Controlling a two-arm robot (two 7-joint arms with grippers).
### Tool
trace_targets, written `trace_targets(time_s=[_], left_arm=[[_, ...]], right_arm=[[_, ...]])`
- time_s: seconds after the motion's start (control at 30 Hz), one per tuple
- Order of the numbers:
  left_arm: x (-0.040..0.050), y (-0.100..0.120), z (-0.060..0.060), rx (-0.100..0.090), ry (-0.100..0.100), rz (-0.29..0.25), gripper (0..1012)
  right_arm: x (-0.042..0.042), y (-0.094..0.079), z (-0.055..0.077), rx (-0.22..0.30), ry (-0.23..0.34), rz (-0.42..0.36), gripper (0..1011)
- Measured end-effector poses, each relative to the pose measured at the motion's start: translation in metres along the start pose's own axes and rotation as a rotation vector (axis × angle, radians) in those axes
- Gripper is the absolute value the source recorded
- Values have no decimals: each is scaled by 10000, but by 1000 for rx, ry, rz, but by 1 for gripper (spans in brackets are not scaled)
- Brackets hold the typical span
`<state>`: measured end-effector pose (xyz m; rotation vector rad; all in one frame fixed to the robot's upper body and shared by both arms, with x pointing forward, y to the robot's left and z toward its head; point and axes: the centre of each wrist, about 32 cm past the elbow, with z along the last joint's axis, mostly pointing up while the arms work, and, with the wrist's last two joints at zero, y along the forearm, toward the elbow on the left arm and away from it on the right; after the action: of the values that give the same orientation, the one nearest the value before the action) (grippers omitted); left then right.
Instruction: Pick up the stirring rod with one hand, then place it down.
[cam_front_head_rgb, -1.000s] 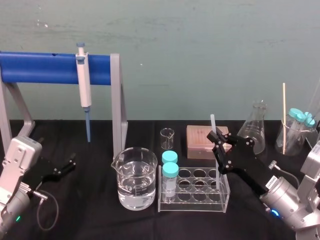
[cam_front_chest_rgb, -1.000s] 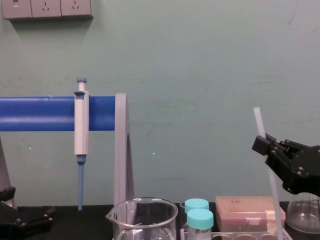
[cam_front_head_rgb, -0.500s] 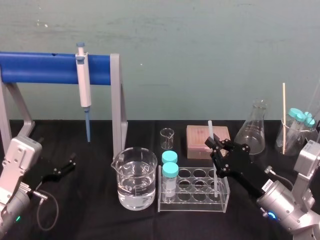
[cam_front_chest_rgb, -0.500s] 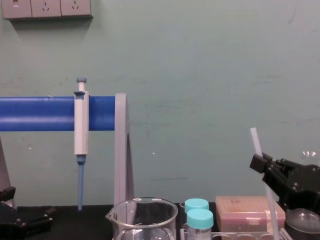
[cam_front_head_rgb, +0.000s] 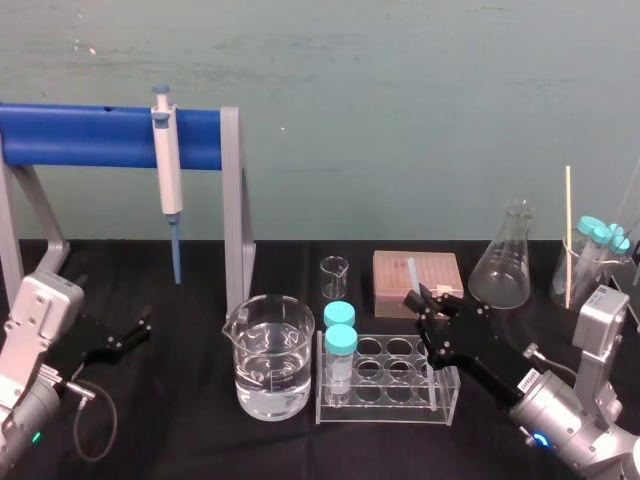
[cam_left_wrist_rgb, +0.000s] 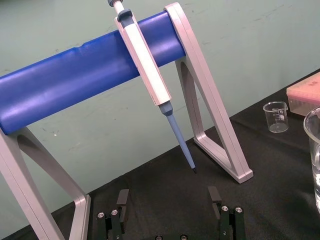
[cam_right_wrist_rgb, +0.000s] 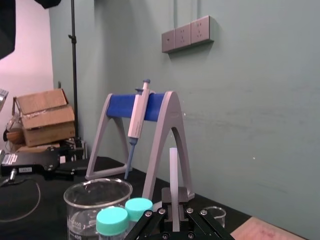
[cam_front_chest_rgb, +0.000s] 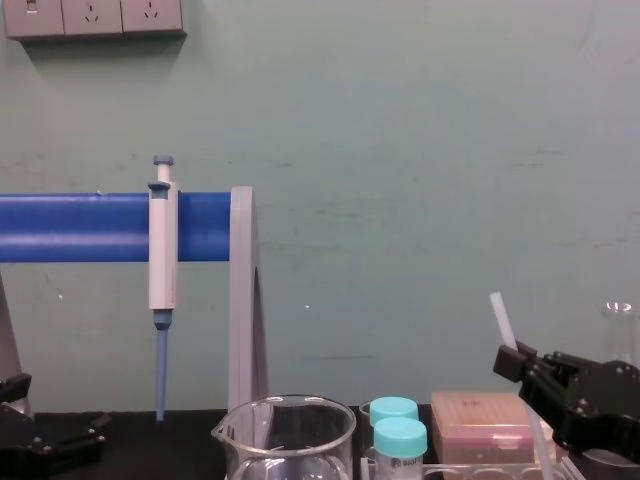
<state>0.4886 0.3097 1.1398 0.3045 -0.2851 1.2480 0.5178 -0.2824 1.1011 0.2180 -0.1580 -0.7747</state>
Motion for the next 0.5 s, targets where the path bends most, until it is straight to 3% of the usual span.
trace_targets(time_s=[0.23,0.5], left_arm=[[0,0,0,0,0,0,1000],[0,0,0,0,0,0,1000]], right_arm=[[2,-17,-9,-32,-2,-2,66],[1,-17,-9,-34,-1,-2,66]])
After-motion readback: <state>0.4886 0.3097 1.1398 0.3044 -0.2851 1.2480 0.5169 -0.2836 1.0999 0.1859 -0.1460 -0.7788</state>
